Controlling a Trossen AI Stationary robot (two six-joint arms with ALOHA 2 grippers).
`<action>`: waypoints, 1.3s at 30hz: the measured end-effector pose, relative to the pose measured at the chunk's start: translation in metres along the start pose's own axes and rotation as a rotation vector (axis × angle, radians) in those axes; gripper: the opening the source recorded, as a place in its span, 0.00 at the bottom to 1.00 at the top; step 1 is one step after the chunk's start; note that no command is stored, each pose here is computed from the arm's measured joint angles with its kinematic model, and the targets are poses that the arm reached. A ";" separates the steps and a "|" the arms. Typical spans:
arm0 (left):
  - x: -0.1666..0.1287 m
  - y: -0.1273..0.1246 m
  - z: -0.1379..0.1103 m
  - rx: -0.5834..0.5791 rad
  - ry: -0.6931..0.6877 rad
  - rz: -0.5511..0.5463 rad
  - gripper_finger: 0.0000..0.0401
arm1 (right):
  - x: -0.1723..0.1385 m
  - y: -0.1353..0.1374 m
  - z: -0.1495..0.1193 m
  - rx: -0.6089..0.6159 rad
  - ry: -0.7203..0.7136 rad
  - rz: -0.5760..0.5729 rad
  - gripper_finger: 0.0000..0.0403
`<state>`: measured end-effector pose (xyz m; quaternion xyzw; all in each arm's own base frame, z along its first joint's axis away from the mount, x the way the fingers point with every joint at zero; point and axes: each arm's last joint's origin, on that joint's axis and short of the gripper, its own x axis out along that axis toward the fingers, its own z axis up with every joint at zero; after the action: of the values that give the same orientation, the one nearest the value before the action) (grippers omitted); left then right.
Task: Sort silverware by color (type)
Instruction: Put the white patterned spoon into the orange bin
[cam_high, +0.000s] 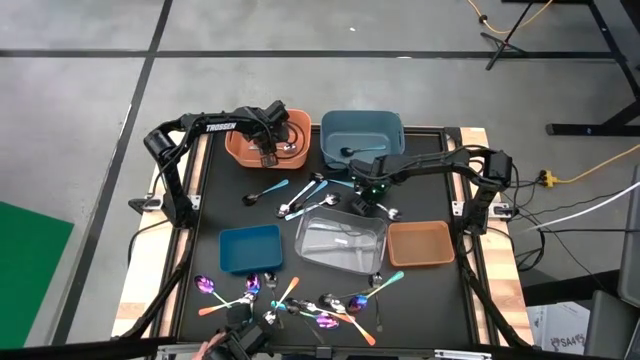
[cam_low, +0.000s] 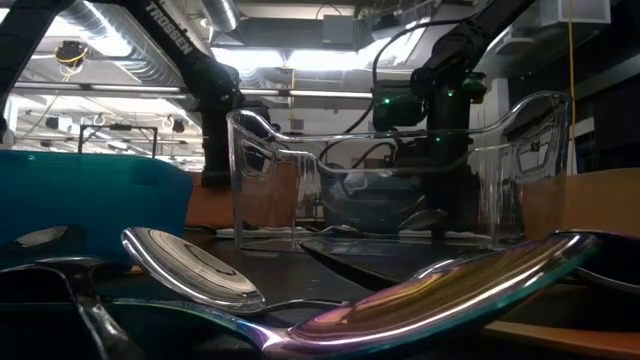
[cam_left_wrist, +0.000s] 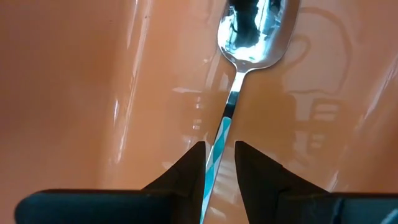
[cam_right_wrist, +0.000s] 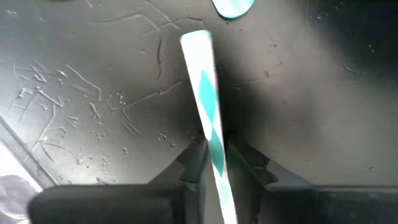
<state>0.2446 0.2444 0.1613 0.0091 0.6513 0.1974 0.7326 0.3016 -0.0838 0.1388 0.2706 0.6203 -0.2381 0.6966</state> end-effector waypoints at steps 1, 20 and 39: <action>0.000 0.000 0.000 0.000 0.000 0.001 0.20 | 0.000 0.000 0.000 -0.001 0.000 0.000 0.08; -0.052 0.002 -0.003 -0.004 -0.118 0.070 0.20 | -0.008 0.003 0.007 -0.086 0.011 -0.011 0.01; -0.138 -0.034 -0.003 0.092 -0.409 0.089 0.20 | -0.065 0.018 0.036 -0.397 -0.061 -0.081 0.00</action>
<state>0.2414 0.1710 0.2829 0.1110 0.4966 0.1935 0.8388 0.3319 -0.0950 0.2081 0.0957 0.6441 -0.1468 0.7446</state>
